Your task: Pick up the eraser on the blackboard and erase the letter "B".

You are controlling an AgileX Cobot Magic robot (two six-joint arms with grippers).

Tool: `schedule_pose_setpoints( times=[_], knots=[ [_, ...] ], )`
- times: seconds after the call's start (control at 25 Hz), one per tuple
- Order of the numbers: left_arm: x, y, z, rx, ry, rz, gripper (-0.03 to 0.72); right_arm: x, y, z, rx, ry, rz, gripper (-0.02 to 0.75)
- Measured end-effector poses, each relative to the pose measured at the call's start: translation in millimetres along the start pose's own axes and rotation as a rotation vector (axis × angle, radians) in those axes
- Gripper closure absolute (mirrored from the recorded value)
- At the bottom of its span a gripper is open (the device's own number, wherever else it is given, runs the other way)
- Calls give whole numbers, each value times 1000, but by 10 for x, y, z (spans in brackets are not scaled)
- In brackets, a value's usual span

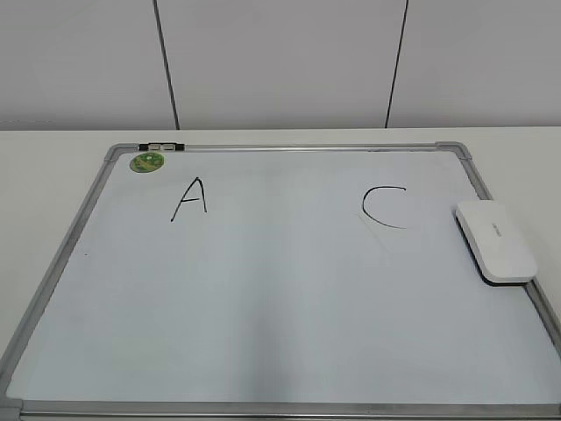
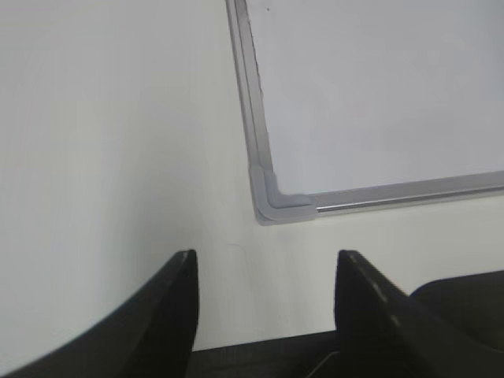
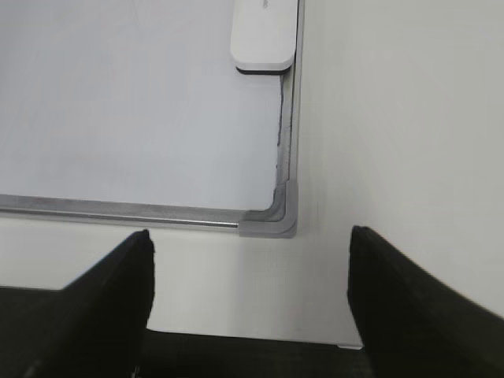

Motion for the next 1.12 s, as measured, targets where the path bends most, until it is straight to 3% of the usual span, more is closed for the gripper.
schedule_pose_setpoints(
  times=[0.24,0.6,1.12],
  knots=[
    [6,184,-69,-133,28,65,324,-29,105,-37,-94,-39,-38,151],
    [-56,426,-215,-326,11,107,343,-24,259,-126,-223,-33,-27,151],
    [-63,430,-230,-325,3,98,395,-24,270,-139,-230,-34,-26,151]
  ],
)
Point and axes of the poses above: a point on each arm's last joint axis where the gripper is mounted, y pointing back along that axis away from the gripper, x along the wrist's bending axis when the last joint is at zero, z = x × y, the point moved 4 cm from there along -y, pointing out along that axis toward the gripper, and after that the axes turned 9 degrees about -y, right-handed, at the moved point
